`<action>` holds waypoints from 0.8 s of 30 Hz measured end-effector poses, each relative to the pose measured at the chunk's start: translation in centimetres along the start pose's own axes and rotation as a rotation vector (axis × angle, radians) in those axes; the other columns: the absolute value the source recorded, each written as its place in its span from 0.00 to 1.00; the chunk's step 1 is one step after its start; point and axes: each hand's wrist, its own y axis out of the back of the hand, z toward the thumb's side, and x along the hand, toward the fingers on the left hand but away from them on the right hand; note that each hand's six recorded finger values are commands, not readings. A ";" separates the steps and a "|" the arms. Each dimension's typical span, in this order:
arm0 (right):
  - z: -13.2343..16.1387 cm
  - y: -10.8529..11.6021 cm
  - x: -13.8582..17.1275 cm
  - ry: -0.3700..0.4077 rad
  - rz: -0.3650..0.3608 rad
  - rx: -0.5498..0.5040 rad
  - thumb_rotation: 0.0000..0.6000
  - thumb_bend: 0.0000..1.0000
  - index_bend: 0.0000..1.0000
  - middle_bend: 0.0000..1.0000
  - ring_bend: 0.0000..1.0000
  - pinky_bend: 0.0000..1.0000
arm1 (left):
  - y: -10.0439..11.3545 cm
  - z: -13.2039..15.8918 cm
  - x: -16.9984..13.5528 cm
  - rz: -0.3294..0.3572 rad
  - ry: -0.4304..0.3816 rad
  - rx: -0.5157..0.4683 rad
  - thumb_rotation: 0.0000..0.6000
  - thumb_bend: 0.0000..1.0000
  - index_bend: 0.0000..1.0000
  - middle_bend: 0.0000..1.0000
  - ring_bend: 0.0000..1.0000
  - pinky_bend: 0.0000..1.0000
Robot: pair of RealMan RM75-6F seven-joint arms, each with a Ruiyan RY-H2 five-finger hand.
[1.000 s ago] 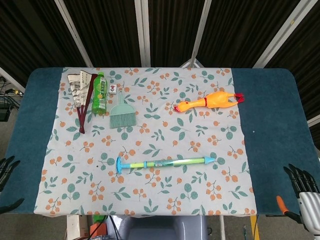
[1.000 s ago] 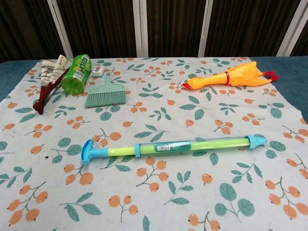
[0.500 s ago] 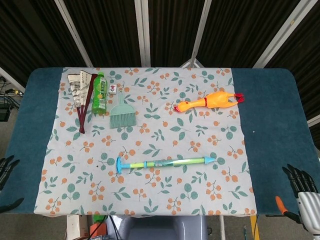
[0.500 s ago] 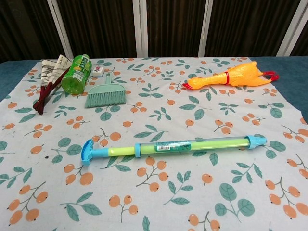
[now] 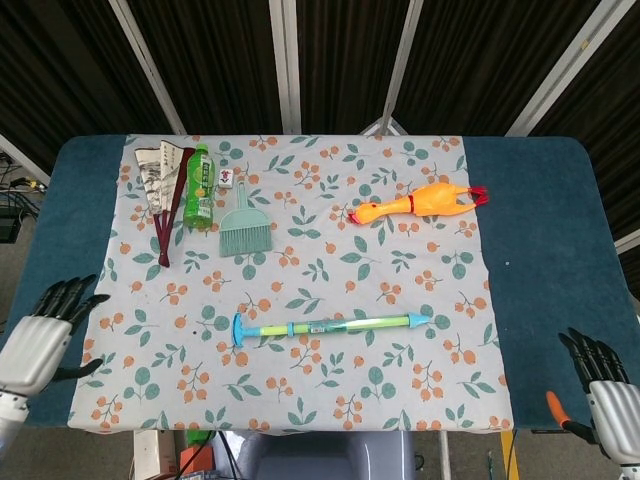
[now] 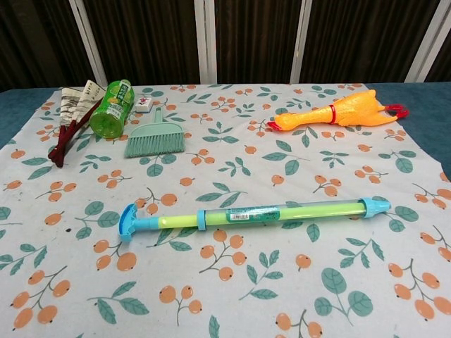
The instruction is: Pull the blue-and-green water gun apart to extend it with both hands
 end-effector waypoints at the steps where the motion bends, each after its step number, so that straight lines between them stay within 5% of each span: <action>1: 0.0 0.0 0.0 -0.002 0.005 -0.001 1.00 0.42 0.00 0.00 0.00 0.00 | 0.0 0.7 1.0 -0.005 -0.014 0.021 1.00 0.16 0.21 0.01 0.00 0.02; 10: 0.0 0.1 0.0 -0.003 0.009 -0.007 1.00 0.42 0.00 0.00 0.00 0.00 | -2.0 6.5 6.8 -0.052 -0.065 0.086 1.00 0.25 0.28 0.04 0.00 0.05; 24: -0.1 0.0 -0.1 -0.006 0.027 -0.024 1.00 0.42 0.00 0.00 0.00 0.00 | -7.5 16.3 10.8 -0.177 -0.059 0.044 1.00 0.34 0.33 0.07 0.00 0.05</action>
